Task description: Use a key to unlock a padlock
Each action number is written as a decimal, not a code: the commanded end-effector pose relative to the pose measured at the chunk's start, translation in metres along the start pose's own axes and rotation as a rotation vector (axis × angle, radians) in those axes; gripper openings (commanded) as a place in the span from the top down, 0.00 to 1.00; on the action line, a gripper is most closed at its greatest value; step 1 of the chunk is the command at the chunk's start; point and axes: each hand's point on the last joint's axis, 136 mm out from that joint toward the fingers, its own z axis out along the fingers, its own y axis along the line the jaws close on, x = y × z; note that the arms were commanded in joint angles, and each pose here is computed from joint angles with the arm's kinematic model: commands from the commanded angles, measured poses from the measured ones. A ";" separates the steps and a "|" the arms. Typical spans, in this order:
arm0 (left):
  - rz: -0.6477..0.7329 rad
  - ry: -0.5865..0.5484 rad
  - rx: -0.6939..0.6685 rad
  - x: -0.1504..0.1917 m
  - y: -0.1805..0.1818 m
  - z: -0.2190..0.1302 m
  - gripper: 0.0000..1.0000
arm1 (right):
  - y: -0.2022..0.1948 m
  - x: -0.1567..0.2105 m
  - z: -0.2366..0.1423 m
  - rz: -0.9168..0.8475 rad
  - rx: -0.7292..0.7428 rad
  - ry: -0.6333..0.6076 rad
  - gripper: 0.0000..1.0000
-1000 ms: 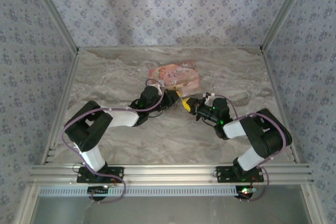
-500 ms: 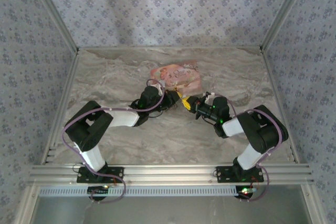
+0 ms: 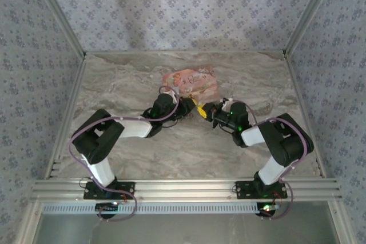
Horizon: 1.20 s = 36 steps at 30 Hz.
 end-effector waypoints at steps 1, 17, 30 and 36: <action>0.039 0.265 0.201 0.074 -0.061 0.004 1.00 | 0.024 -0.011 0.011 -0.069 -0.037 -0.049 1.00; 0.020 0.371 0.266 0.117 -0.082 0.001 1.00 | 0.040 -0.015 0.019 -0.096 -0.050 -0.065 1.00; 0.071 0.317 0.190 0.098 -0.068 -0.005 1.00 | 0.024 -0.009 0.011 -0.087 -0.019 -0.046 1.00; 0.115 0.248 0.093 0.067 -0.050 -0.011 1.00 | -0.002 -0.007 -0.012 -0.071 0.033 -0.034 0.83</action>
